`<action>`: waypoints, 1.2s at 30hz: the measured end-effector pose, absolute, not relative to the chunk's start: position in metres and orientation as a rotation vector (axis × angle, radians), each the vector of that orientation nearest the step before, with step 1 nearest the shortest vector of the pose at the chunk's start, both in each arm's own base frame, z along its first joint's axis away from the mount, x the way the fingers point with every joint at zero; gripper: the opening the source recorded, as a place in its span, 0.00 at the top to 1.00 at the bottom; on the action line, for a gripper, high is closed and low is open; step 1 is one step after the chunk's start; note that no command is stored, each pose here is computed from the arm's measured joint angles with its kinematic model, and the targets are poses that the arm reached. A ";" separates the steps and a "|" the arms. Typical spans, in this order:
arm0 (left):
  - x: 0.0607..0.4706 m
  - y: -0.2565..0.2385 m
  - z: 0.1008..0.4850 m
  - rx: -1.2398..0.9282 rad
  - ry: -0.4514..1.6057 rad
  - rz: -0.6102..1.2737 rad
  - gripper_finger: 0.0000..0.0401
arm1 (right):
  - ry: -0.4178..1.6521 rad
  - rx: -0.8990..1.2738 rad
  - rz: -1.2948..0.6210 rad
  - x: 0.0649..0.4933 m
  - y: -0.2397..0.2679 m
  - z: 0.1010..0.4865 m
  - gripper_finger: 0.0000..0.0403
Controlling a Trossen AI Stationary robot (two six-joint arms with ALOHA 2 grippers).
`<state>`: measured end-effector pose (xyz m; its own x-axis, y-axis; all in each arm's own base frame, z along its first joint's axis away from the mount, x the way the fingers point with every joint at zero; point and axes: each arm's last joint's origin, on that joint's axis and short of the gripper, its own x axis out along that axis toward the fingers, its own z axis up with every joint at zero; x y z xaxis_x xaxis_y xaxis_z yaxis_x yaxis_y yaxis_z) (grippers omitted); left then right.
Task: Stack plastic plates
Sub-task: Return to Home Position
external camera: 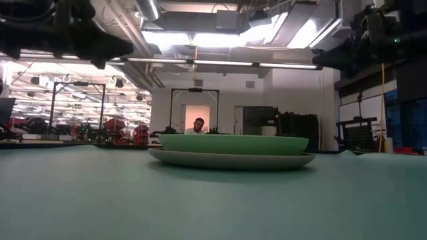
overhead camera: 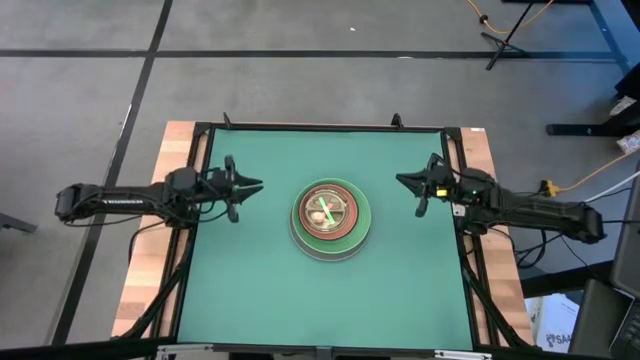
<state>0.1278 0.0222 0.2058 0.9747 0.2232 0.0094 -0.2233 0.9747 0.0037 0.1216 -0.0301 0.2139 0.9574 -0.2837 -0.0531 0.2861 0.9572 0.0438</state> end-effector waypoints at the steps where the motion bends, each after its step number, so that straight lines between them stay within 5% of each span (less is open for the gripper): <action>1: 0.126 0.022 0.202 0.003 -0.012 0.225 0.87 | 0.049 0.059 -0.289 0.121 -0.030 0.211 0.98; 8: 0.113 0.017 0.193 0.005 -0.071 0.194 0.99 | 0.025 0.111 -0.213 0.118 -0.027 0.192 0.99; 36: 0.096 0.016 0.174 -0.051 -0.096 0.219 0.99 | 0.001 0.199 -0.397 0.108 -0.030 0.164 0.99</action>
